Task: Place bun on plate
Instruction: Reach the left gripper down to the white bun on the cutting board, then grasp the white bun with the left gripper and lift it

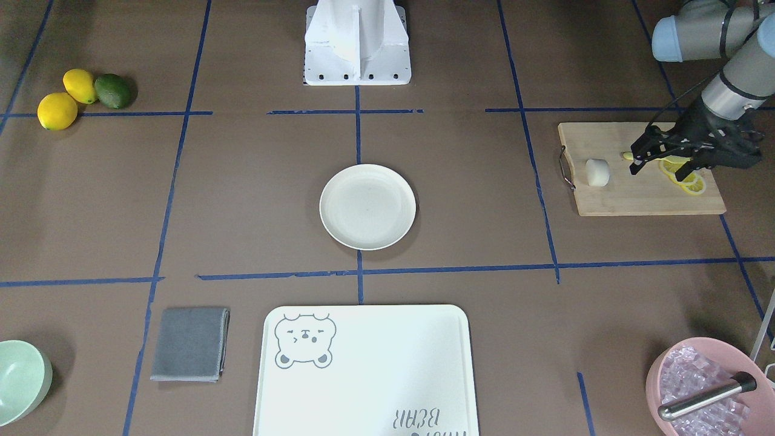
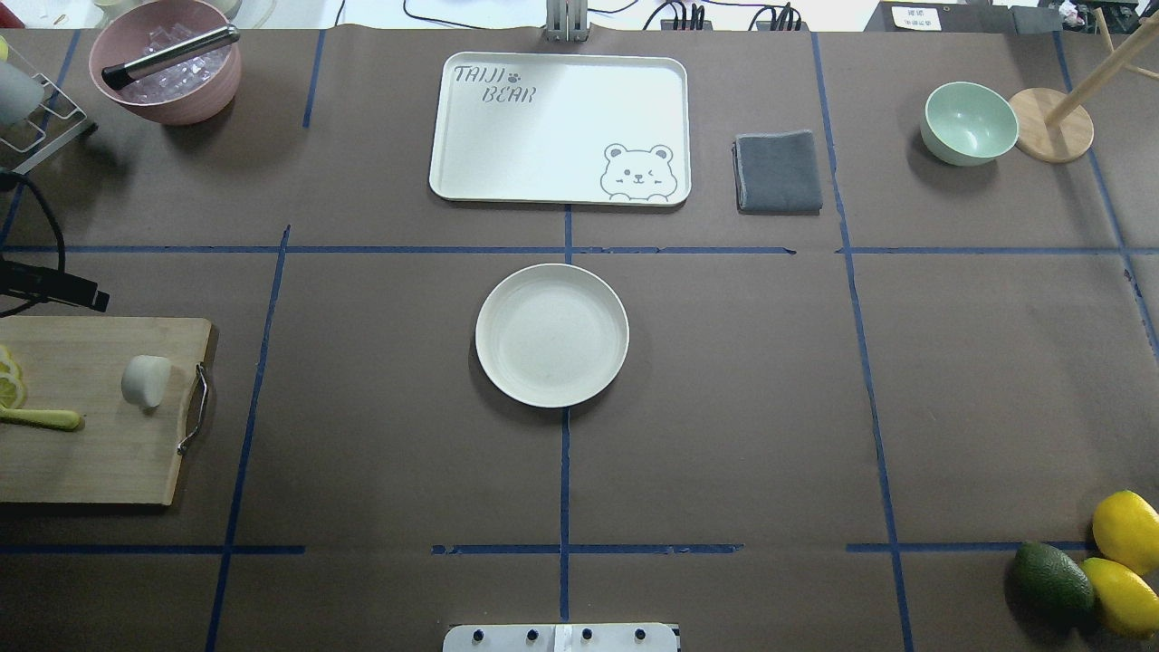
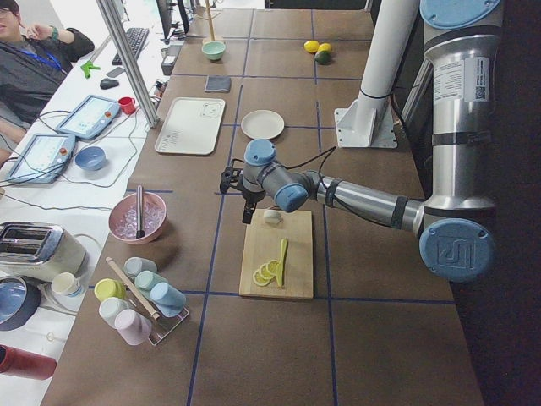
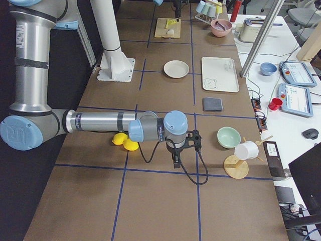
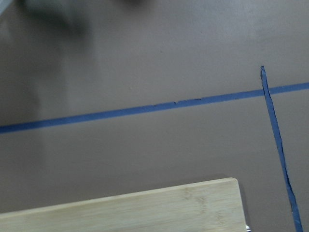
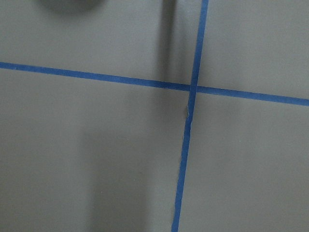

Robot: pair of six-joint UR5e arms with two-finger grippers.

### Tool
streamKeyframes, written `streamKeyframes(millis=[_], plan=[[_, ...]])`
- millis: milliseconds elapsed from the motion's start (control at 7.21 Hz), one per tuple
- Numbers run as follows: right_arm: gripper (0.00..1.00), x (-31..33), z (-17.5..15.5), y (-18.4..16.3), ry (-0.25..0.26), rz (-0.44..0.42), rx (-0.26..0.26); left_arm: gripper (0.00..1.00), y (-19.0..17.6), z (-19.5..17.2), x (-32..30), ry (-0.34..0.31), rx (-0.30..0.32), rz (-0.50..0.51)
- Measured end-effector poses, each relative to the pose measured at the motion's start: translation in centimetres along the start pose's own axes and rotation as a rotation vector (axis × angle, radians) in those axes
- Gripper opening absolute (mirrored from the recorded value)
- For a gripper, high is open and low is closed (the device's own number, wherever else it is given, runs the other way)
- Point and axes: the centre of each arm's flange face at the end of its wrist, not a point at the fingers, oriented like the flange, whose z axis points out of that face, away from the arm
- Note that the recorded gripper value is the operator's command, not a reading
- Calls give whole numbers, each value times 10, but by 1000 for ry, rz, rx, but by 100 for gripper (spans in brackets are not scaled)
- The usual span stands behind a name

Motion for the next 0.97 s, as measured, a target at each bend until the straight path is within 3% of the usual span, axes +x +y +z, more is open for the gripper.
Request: streamKeyframes(millis=[832,971], plan=[[100,1,1,1,-2,1,-2,100,30,66,35,-44,-95,70],[100,1,1,2,-2,1,-3,90,33,72,35,-50,-105,73]])
